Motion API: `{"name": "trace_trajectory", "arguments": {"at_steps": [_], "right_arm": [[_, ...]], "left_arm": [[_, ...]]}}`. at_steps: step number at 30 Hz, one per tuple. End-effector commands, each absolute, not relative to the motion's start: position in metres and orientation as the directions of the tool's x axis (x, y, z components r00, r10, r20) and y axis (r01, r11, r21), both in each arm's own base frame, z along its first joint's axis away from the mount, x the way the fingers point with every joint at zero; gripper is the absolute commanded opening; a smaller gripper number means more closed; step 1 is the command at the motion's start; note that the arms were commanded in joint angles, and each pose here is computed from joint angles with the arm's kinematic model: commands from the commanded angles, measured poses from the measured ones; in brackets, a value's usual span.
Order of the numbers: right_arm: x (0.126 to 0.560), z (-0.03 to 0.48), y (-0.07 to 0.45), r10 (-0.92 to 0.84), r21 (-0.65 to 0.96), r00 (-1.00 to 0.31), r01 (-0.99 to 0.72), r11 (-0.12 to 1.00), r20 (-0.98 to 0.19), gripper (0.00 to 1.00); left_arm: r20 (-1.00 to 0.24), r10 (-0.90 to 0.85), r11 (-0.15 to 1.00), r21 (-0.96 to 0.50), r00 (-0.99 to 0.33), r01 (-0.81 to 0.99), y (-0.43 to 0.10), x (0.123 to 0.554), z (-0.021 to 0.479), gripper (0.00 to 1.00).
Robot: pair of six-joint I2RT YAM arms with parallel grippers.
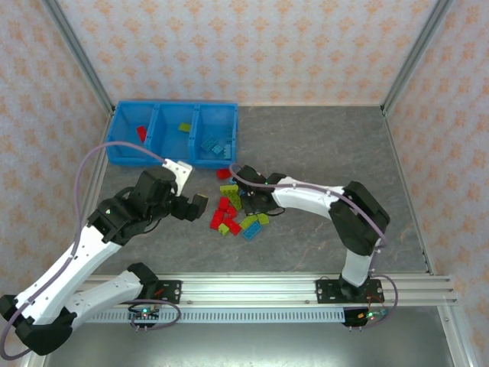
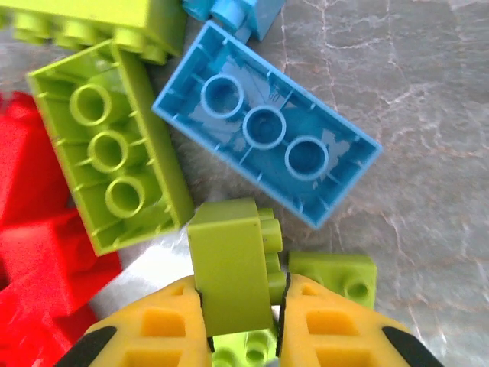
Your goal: Sort the legos into containers by color
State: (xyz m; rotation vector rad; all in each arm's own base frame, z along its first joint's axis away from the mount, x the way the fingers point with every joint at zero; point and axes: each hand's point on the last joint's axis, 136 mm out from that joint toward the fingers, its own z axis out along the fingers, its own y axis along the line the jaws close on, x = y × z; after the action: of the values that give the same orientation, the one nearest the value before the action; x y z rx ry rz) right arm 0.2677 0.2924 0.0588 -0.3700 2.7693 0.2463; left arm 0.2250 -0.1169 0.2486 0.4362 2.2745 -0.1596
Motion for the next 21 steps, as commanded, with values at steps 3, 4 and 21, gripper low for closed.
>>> {"name": "trace_trajectory", "arguments": {"at_steps": [3,4,21], "right_arm": [[0.265,0.161,0.317,-0.197,0.21,-0.74,-0.418,0.884,-0.644,0.2],[0.265,0.176,0.323,-0.177,0.241,-0.712,-0.445,0.863,-0.679,0.21],[0.425,0.209,0.489,-0.106,0.308,-0.606,-0.538,0.785,-0.788,0.19]], "left_arm": [[-0.807,0.208,0.965,0.075,-0.553,0.253,-0.088,0.224,0.267,1.0],[-0.821,0.19,0.969,0.07,-0.539,0.235,-0.084,0.223,0.271,1.0],[-0.895,0.03,0.999,0.035,-0.444,-0.004,-0.028,0.216,0.288,1.0]]}}
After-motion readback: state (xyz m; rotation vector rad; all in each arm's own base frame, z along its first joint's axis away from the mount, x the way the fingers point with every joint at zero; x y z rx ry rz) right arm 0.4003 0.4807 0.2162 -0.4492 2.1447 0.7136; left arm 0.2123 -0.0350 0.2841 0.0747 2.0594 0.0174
